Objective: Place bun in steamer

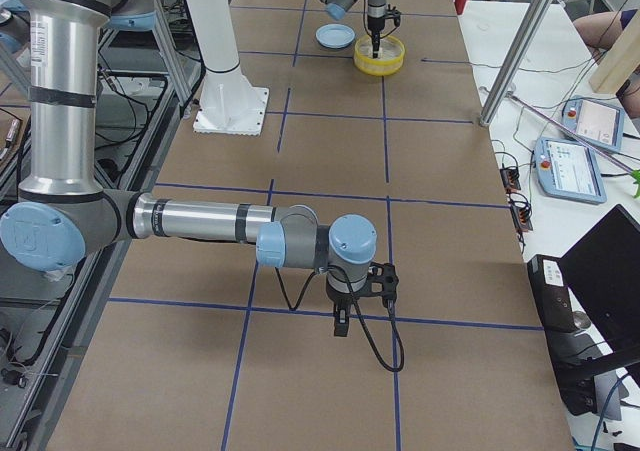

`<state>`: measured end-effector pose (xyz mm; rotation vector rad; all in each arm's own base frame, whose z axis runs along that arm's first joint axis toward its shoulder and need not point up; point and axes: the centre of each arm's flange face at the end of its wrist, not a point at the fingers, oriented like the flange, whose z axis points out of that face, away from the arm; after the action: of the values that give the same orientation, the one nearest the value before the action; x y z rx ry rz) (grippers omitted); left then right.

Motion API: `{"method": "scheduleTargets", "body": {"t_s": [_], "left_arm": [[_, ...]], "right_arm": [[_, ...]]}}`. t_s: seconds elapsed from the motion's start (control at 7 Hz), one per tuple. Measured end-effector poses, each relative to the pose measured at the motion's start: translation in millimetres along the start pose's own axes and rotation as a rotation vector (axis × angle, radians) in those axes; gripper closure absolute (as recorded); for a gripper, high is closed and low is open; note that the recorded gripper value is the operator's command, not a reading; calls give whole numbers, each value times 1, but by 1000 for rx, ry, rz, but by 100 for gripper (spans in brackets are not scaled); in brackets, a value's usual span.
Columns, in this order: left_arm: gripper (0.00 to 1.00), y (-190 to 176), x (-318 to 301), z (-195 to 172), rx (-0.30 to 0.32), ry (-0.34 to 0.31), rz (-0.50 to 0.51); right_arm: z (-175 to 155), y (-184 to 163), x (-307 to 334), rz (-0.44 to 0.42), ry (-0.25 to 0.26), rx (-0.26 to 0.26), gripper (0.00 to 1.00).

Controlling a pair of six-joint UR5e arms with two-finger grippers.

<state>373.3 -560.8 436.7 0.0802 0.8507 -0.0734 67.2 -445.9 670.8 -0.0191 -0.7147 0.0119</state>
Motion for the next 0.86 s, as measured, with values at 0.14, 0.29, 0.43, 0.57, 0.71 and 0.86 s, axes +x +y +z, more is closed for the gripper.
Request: {"method": "scheduleTargets", "body": {"t_s": [0.14,0.29,0.43,0.57,0.71,0.86], "left_arm": [[14,0,0,-1,1,2,2],[12,0,1,-3,4,4,5],[12,-5,-2,-9,13,6,3],[12,-18,-11,-30,43,16,-10],[12,-33,-30,-68,82,29,-11],[10,-41,-64,-109,103,29,22]], "right_arm": [[0,0,0,0,0,0,0],[0,0,0,0,0,0,0],[0,0,0,0,0,0,0],[0,0,0,0,0,0,0],[0,0,0,0,0,0,0],[0,0,0,0,0,0,0]]}}
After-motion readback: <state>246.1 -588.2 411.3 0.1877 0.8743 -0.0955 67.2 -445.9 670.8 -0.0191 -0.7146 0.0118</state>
